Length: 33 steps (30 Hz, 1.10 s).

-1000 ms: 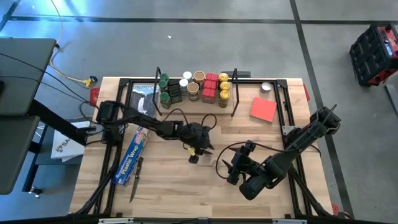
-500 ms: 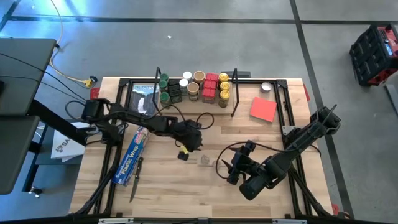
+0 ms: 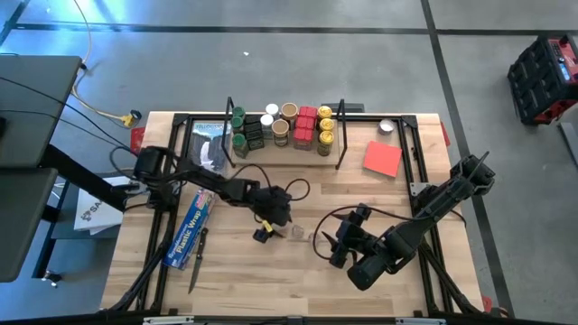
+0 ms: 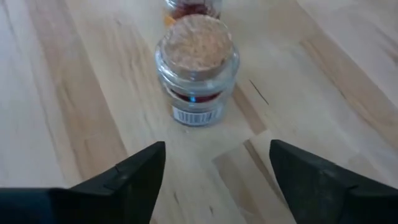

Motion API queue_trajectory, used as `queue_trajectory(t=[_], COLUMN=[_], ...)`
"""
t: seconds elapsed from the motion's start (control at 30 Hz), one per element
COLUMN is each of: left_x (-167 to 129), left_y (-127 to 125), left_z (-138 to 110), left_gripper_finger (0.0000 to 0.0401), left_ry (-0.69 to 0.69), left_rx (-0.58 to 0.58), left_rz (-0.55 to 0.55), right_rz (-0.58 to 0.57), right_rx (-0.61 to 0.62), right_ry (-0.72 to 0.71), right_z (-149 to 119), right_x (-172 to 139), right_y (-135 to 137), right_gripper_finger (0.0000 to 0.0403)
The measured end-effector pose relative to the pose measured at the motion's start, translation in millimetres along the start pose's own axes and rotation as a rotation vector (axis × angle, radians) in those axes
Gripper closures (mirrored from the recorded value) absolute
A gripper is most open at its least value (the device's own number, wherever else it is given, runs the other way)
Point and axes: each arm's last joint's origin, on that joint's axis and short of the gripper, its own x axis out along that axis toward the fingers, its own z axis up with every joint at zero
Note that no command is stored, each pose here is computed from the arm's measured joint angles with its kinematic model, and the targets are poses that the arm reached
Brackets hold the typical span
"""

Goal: Shelf spices
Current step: Put the brown seasoning bottle on the shelf to the bottom of the white seasoning bottles

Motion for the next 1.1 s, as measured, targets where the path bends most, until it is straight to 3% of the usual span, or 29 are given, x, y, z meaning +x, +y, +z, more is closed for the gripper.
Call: queue_trajectory(t=[0.3, 0.77, 0.9, 1.1], left_x=[-0.8, 6.8, 17.9, 16.4], left_y=[6.7, 7.1, 10.3, 15.6], left_z=[5.3, 17.7, 9.3, 12.7], left_gripper_finger=[0.0110, 0.0110, 0.0111, 0.0117], left_ry=[-0.084, -0.232, -0.244, -0.258], left_rx=[-0.024, 0.111, 0.068, 0.064], left_rz=[-0.004, 0.038, -0.019, -0.010], right_rz=[0.000, -0.007, -0.008, -0.010], right_rx=[0.007, -0.001, -0.002, 0.007], right_ry=[-0.004, -0.008, -0.009, -0.011], right_z=[0.3, 0.2, 0.2, 0.3], right_x=[0.0, 0.0, 0.0, 0.0], right_y=[0.3, -0.3, -0.3, -0.4], right_gripper_finger=[0.0142, 0.0142, 0.0142, 0.0142])
